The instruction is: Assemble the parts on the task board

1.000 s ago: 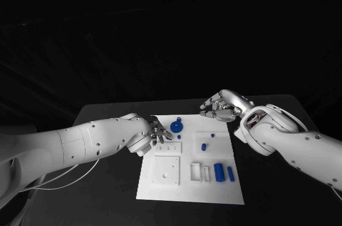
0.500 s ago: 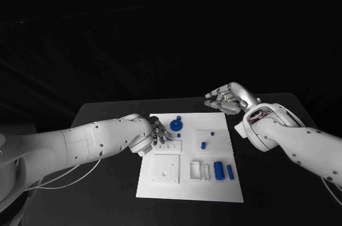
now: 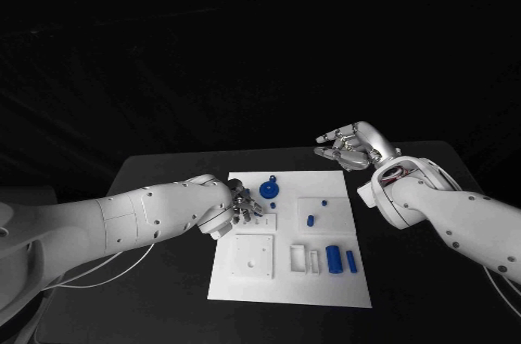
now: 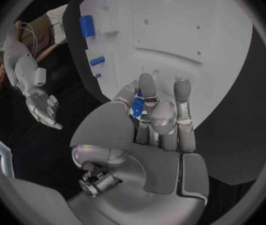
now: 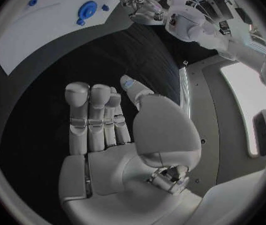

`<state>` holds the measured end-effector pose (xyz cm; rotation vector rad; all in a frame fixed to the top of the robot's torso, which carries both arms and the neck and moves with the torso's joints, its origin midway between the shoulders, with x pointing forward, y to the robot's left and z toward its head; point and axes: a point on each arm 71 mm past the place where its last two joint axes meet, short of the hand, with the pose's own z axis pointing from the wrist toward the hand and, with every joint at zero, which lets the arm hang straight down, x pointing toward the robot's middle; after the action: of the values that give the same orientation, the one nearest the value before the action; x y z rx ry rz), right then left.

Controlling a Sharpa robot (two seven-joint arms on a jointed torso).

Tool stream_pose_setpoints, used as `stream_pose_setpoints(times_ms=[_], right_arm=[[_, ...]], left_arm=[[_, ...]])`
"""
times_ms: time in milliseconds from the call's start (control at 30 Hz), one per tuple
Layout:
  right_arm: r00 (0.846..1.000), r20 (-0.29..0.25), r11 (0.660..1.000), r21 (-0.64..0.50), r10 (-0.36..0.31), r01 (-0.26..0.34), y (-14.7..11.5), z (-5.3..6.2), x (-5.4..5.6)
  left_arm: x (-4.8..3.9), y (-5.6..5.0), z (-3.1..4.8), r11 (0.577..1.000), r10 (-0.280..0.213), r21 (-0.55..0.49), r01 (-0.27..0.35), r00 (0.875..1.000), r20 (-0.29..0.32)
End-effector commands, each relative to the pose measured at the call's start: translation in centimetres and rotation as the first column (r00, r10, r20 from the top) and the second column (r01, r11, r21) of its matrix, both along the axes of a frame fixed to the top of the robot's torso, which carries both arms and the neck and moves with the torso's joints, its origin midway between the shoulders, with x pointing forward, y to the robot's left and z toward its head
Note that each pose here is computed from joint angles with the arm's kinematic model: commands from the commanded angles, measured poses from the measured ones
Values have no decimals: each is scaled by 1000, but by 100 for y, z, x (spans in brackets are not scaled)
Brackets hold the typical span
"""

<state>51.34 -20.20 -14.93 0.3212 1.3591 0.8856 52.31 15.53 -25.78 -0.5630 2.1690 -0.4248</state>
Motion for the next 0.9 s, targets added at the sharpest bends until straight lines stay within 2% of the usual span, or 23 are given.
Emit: stream_pose_setpoints(times_ms=[33,633,900], right_arm=[[1000,7,1000,16,2,-2,2,5,0],[1000,1,1000,13,2,-2,1,-7,11],[1000,0,1000,12,2,-2,-2,-9,14]], left_arm=[[-14,-5,-25,1000,-13,12,13,1000,-28],[-50,7,-83,999,-35,25,37,998,-59],[-53,14,-98,998,-45,38,46,998,-49]])
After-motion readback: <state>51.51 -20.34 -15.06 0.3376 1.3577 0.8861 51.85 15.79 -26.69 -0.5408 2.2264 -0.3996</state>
